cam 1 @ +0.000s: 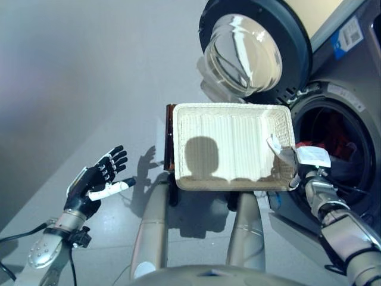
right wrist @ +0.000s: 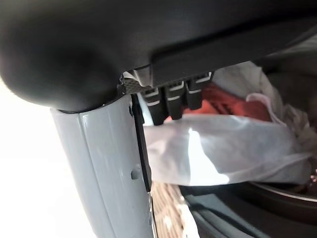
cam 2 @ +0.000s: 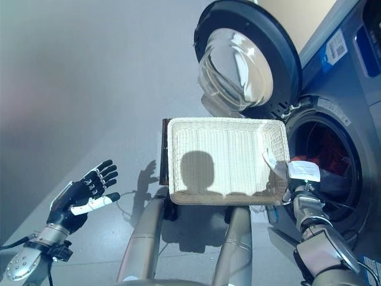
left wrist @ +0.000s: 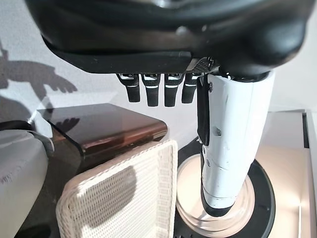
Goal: Pick up the clothes and place them into the washing machine
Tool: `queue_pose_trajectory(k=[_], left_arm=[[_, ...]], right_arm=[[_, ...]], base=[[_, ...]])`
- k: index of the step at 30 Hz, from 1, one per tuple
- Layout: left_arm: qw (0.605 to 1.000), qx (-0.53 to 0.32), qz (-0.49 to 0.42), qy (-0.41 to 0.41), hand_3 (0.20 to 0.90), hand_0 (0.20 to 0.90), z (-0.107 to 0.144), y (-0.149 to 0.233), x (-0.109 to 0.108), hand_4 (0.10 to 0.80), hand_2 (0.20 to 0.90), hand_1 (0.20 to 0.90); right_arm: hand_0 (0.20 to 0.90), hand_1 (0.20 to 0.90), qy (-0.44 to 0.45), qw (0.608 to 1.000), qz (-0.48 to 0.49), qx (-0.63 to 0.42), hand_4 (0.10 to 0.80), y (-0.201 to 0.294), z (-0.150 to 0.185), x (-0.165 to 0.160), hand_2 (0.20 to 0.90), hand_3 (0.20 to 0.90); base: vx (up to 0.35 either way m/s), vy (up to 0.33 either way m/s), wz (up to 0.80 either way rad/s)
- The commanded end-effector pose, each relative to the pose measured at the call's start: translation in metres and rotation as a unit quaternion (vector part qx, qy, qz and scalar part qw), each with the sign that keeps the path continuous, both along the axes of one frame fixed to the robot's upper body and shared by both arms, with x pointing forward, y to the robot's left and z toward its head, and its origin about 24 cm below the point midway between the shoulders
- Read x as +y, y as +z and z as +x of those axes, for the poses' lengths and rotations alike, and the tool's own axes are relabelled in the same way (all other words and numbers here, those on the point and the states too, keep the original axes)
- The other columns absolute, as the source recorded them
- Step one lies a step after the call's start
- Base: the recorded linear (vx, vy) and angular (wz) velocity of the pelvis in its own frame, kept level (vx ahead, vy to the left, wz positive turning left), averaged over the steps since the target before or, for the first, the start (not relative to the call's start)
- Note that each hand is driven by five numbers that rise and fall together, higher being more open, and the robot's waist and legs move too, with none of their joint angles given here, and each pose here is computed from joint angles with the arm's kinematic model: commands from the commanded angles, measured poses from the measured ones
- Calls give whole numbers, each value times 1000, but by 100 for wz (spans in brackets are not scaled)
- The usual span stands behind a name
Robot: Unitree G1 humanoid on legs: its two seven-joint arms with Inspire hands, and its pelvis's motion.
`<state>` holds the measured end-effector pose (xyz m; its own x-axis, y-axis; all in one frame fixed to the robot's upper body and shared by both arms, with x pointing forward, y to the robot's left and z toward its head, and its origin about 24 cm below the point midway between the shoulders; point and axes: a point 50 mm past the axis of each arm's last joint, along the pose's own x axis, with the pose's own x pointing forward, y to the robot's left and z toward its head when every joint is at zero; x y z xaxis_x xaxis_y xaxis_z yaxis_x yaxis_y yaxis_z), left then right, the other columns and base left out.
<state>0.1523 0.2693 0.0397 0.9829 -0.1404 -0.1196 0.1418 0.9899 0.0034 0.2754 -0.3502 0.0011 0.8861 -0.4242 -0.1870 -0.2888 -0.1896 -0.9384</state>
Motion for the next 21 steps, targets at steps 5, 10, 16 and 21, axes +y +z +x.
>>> queue_pose_trajectory(k=[5,10,16,21], left_arm=[[995,-101,14,12,900,900,3,38,5,800,900,900],[995,-97,13,20,900,900,3,35,4,800,900,900],[995,-99,18,28,900,900,3,34,7,800,900,900],[994,-103,22,39,900,900,3,36,10,800,900,900]], right_arm=[[900,900,10,994,-109,-21,800,34,6,-23,900,900],[900,900,25,994,-109,-14,800,30,8,-16,900,900],[200,200,31,993,-116,10,300,21,5,-12,200,200],[200,200,40,991,-127,27,300,18,5,-10,200,200]], base=[[-2,-3,1],[2,-5,1],[7,-2,3],[0,0,0]])
